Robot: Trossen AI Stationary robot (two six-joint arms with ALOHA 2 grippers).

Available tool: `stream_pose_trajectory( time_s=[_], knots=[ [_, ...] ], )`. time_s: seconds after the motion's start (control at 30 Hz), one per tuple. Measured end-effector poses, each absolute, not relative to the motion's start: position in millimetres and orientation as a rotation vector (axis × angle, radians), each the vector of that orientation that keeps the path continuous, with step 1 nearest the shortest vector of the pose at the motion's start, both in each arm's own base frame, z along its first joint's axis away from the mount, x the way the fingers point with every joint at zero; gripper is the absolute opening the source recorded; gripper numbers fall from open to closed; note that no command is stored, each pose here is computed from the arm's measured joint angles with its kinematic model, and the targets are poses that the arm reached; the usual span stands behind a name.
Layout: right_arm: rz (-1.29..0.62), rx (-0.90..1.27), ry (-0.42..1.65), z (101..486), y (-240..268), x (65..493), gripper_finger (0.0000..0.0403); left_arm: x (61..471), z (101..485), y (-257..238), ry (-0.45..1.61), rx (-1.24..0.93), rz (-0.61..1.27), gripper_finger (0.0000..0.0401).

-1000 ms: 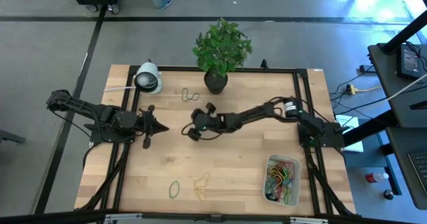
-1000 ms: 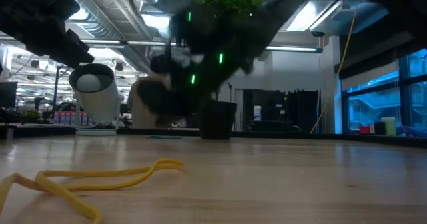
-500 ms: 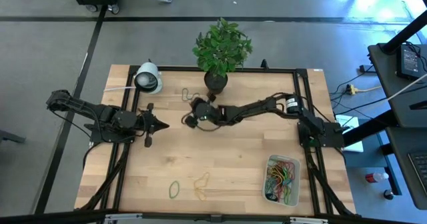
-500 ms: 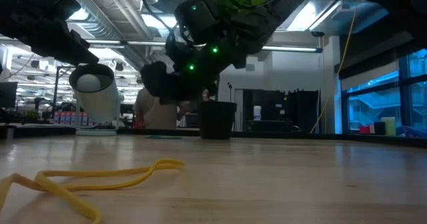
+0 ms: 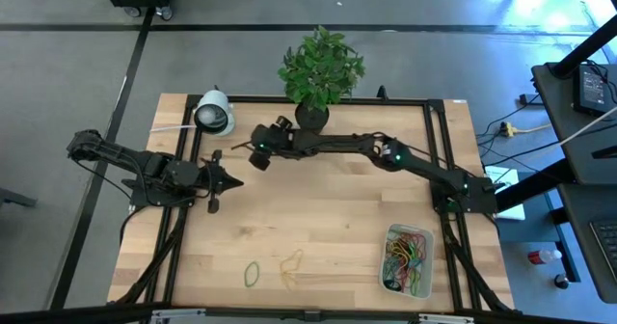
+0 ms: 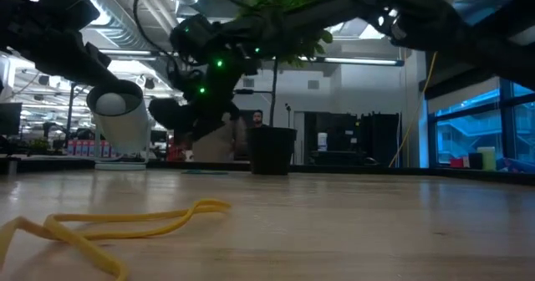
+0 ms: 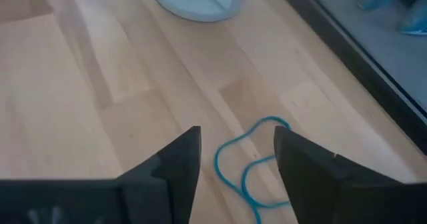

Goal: Pick and place rubber bands into bin
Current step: Put the blue rubber band into the gray bin

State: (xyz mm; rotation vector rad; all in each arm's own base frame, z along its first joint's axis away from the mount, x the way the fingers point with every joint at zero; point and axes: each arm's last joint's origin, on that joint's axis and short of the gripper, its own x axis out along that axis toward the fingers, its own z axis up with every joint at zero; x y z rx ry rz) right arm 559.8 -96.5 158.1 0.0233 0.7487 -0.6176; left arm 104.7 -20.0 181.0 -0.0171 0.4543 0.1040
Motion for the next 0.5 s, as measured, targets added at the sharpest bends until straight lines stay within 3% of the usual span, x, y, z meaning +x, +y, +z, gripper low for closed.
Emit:
stream_pose_trajectory(
  time_s=[0.2, 0.5],
  knots=[
    [-0.626, 0.179, 0.742, 129, -111, 556, 0.0189, 104, 180, -20, 0.463, -0.021, 0.093, 0.0001],
    [-0.636, 0.214, 0.802, 103, -116, 554, 0.0157, 103, 179, -20, 0.482, -0.032, 0.086, 0.0001]
  ],
)
